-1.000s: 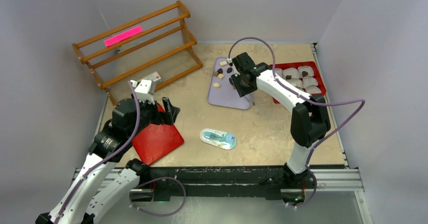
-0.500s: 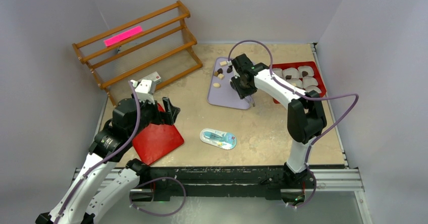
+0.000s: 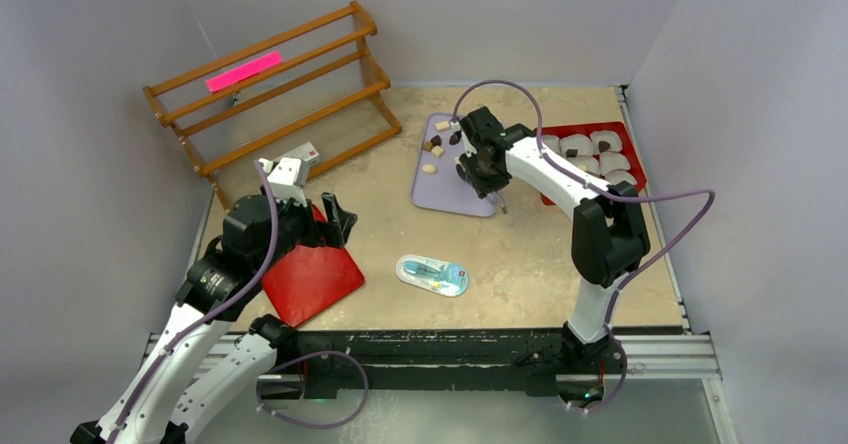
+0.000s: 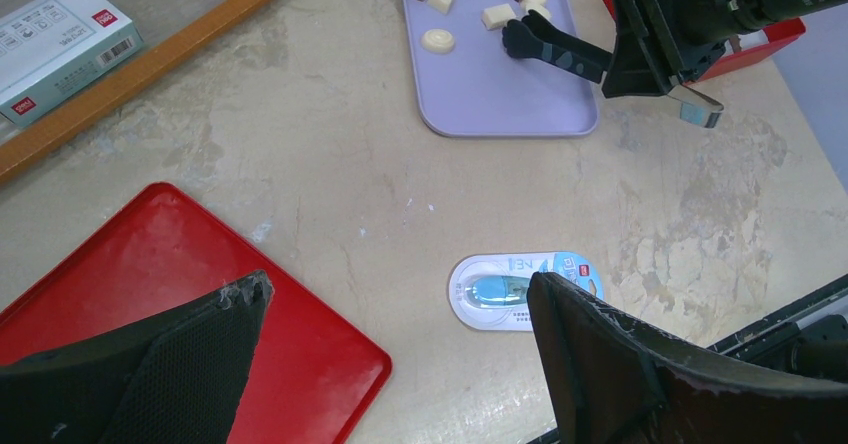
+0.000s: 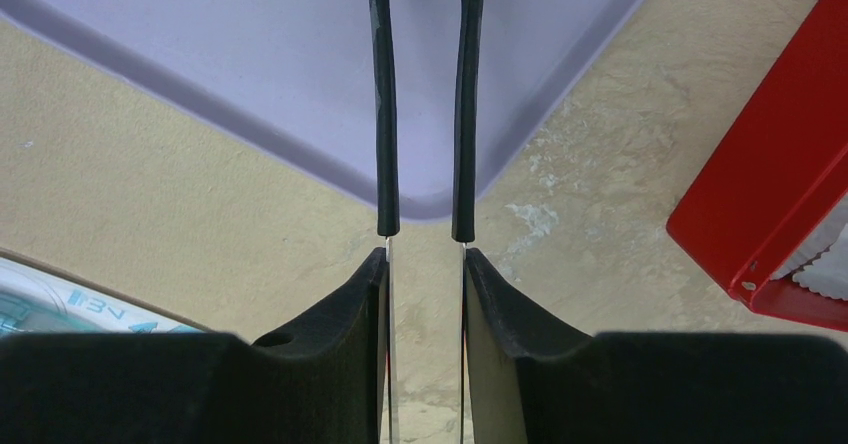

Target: Pack the chocolate

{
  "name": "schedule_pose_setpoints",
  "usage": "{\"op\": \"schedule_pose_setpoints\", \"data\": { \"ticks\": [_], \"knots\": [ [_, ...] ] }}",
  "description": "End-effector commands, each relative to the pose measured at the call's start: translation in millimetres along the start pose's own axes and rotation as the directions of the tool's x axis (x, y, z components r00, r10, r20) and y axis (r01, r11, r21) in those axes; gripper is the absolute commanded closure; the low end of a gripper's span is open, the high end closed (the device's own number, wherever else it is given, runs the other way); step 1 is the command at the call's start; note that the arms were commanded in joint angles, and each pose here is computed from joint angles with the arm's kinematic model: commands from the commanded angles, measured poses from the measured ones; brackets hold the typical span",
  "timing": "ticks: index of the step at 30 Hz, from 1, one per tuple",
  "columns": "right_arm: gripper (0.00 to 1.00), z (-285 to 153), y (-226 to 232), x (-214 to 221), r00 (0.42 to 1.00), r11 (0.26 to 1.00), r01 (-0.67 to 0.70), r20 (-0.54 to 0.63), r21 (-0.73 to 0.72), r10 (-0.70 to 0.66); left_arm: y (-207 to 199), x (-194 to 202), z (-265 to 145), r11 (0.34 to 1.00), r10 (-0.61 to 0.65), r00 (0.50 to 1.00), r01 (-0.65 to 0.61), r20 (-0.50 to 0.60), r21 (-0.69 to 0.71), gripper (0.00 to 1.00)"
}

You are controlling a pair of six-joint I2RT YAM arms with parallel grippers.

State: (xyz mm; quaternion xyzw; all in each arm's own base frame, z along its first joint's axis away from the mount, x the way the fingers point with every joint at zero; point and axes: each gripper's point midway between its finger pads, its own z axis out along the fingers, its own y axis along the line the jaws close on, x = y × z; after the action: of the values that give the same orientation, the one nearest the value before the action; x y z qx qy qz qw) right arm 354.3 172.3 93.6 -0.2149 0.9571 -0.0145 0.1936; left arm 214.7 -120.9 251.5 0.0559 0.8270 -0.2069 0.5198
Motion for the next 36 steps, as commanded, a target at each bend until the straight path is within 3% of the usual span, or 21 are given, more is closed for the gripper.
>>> {"op": "schedule_pose_setpoints", "data": {
  "ticks": [1, 12, 22, 28, 36],
  "knots": [
    [0.78, -34.4, -4.5, -5.2, 0.998, 1.0, -0.014, 0.056, -0.009, 0.015, -1.0, -3.3, 1.7, 1.0, 0.016, 1.0, -0.016, 0.019, 0.008, 0.0],
    [0.78, -63.3, -18.4, -13.3, 0.99, 0.998, -0.046, 0.137, 0.034, 0.041, -0.4, -2.6, 2.7, 1.0, 0.016, 1.0, -0.016, 0.014, 0.005, 0.0],
    [0.8, -79.7, -75.6, -6.3, 0.964, 0.974, -0.213, 0.18, 0.076, 0.197, -2.7, -1.5, 3.9, 1.0, 0.018, 1.0, -0.018, 0.009, 0.018, 0.0],
    [0.79, -85.5, -118.5, 12.1, 0.923, 0.926, -0.36, 0.189, 0.113, 0.335, -3.5, 3.2, 9.1, 1.0, 0.018, 1.0, -0.018, -0.017, 0.022, 0.0],
    [0.79, -87.2, -186.9, 48.0, 0.837, 0.81, -0.544, 0.219, 0.219, 0.502, -3.5, 6.4, 12.6, 1.0, 0.019, 0.999, -0.018, -0.034, 0.022, 0.0]
  ]
}}
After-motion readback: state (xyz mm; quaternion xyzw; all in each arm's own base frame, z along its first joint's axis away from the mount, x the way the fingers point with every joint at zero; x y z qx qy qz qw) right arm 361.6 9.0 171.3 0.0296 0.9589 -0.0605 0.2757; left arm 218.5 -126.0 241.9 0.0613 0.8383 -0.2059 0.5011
